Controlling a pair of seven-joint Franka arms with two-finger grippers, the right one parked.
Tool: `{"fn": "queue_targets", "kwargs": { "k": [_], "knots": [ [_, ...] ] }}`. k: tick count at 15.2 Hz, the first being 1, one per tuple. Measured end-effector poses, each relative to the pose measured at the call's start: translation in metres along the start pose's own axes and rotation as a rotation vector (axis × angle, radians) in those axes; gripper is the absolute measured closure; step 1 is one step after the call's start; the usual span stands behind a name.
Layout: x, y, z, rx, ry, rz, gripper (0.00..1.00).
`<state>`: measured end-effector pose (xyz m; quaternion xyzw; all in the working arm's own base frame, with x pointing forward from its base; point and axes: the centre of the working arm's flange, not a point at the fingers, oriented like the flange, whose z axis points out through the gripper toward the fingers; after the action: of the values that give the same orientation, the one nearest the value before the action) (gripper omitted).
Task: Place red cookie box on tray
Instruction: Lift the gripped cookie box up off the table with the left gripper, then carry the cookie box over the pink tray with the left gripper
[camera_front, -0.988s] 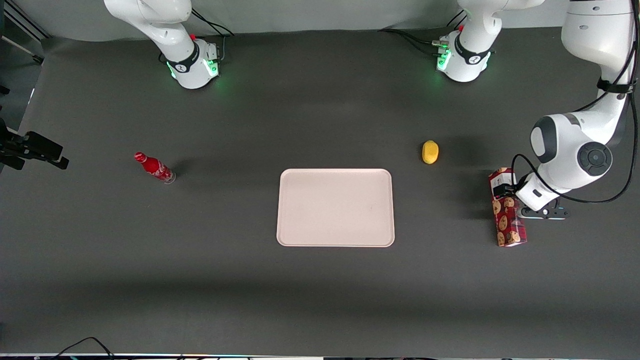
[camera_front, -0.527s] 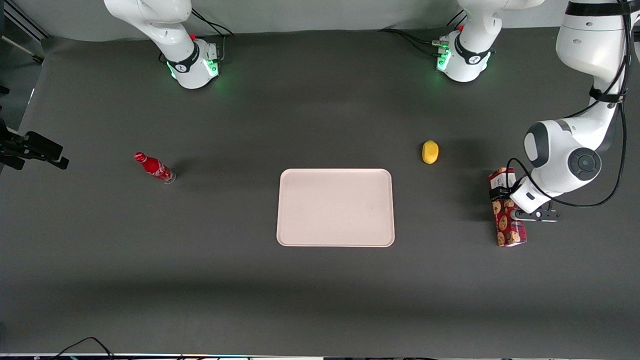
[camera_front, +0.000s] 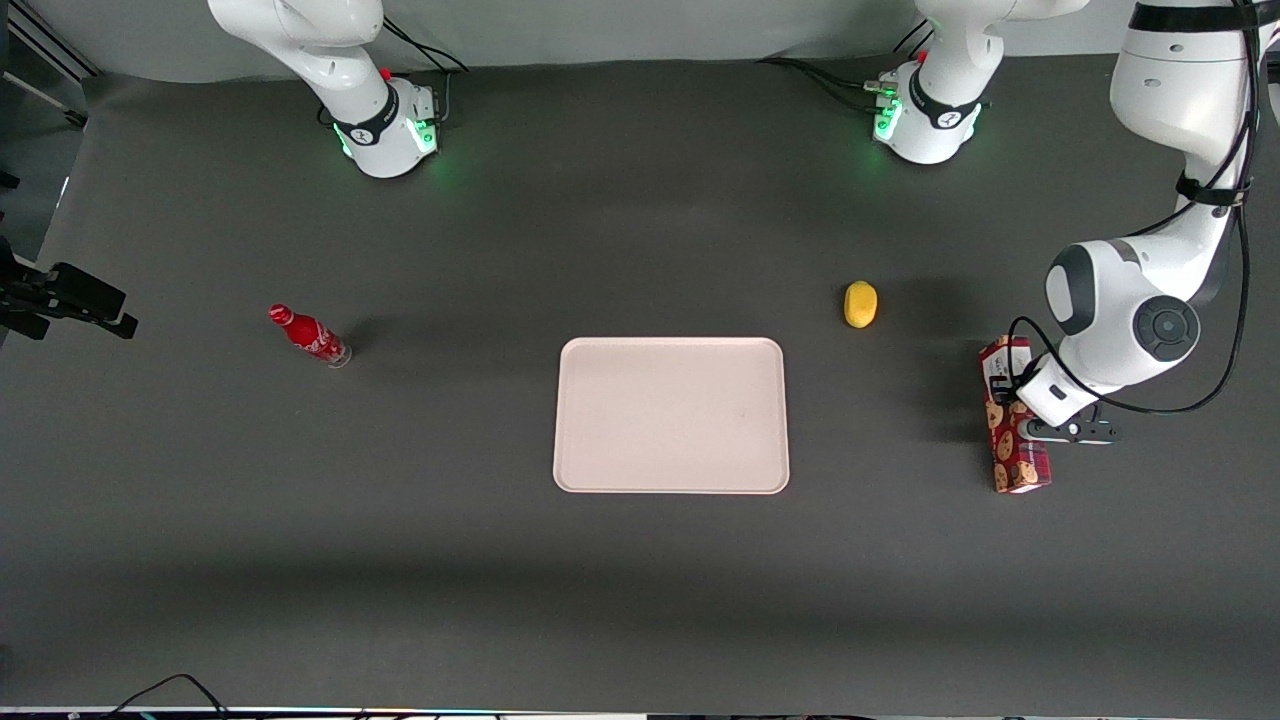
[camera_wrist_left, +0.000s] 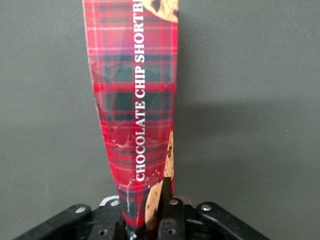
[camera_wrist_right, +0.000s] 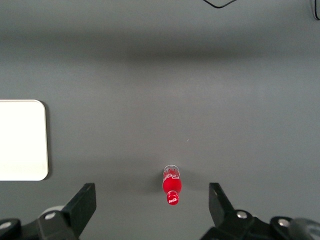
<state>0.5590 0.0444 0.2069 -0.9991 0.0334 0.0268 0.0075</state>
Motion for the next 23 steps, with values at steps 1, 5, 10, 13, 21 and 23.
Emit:
{"fn": "queue_targets", "kwargs": {
  "k": [1,5,10,13,21,23],
  "knots": [
    [0.001,0.000,-0.001,0.000,0.001,0.000,0.76],
    [0.013,0.001,-0.047,-0.013,-0.047,0.004,0.81],
    [0.011,0.000,-0.223,-0.035,-0.085,0.014,0.81],
    [-0.010,-0.001,-0.313,-0.041,-0.110,0.017,0.81],
    [-0.013,0.001,-0.340,-0.050,-0.140,0.019,0.81],
    [-0.009,0.024,-0.339,-0.049,-0.137,0.012,0.81]
  ]
}}
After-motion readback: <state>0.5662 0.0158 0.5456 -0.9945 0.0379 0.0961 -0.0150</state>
